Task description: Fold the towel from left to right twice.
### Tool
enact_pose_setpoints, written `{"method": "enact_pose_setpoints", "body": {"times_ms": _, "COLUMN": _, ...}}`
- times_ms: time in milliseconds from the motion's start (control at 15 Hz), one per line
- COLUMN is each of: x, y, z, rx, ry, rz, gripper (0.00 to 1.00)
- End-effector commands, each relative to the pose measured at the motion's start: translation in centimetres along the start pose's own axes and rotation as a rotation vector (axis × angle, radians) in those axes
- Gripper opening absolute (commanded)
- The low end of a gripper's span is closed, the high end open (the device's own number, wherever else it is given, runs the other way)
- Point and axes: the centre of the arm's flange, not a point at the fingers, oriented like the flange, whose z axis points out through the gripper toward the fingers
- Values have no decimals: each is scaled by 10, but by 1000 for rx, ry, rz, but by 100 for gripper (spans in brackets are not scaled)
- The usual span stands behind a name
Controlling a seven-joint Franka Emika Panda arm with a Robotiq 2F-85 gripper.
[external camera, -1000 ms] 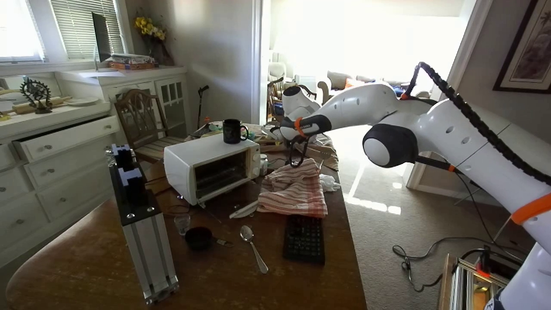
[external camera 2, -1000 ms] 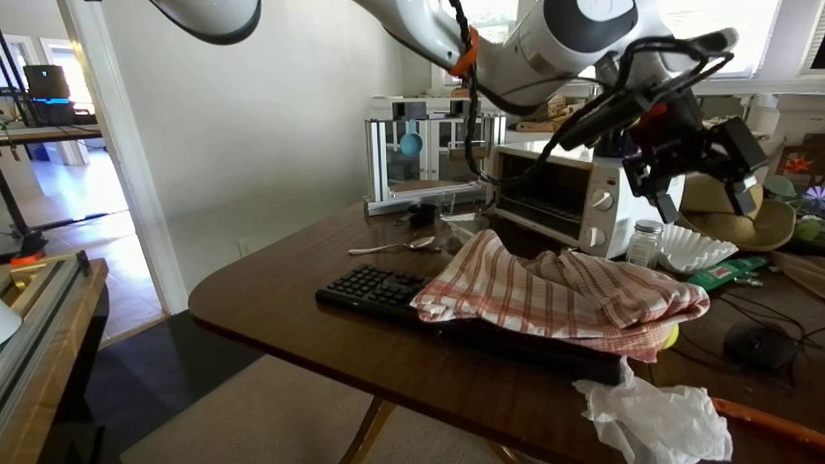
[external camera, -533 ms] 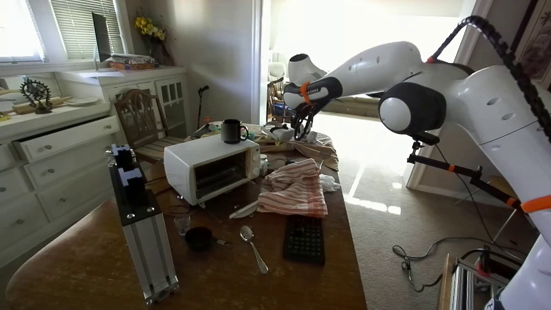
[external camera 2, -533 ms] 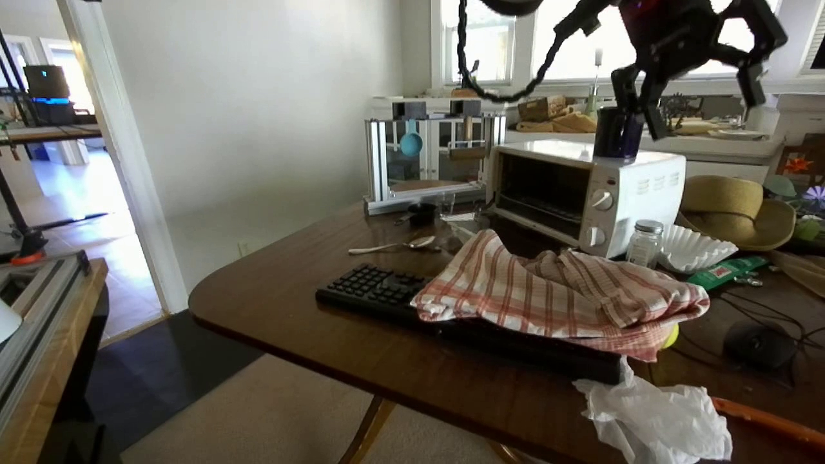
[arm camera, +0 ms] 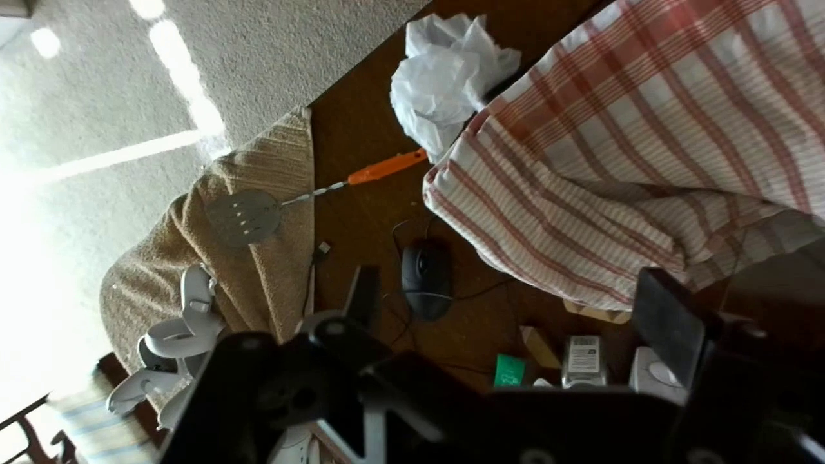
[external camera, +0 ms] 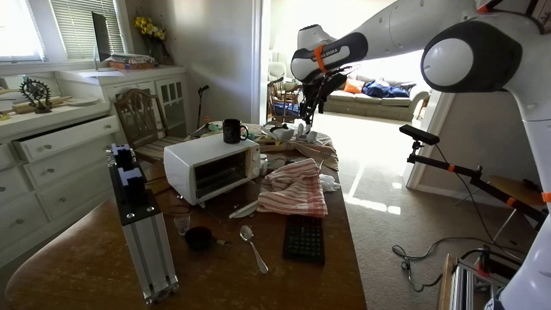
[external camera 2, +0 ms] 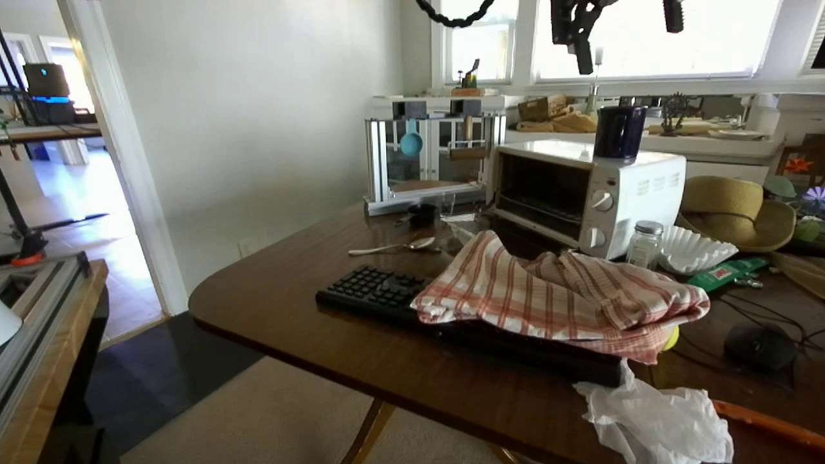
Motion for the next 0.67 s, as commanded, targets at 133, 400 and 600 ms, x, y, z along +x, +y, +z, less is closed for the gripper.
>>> {"method": "enact_pose_setpoints", "body": {"times_ms": 133, "x": -9, "y": -14, "z": -20, "rx": 31, "ry": 7, "rz": 20, "gripper": 100}}
{"method": "enact_pose_setpoints", "body": {"times_ms": 400, "x": -10, "y": -7, "z": -11, "rx": 33, "ry": -3, "rz": 29, "gripper": 100}}
{"method": "enact_pose_setpoints", "body": {"times_ms": 600, "x": -10, "y": -8, "z": -10, "rx": 34, "ry": -5, "rz": 28, "gripper": 100}}
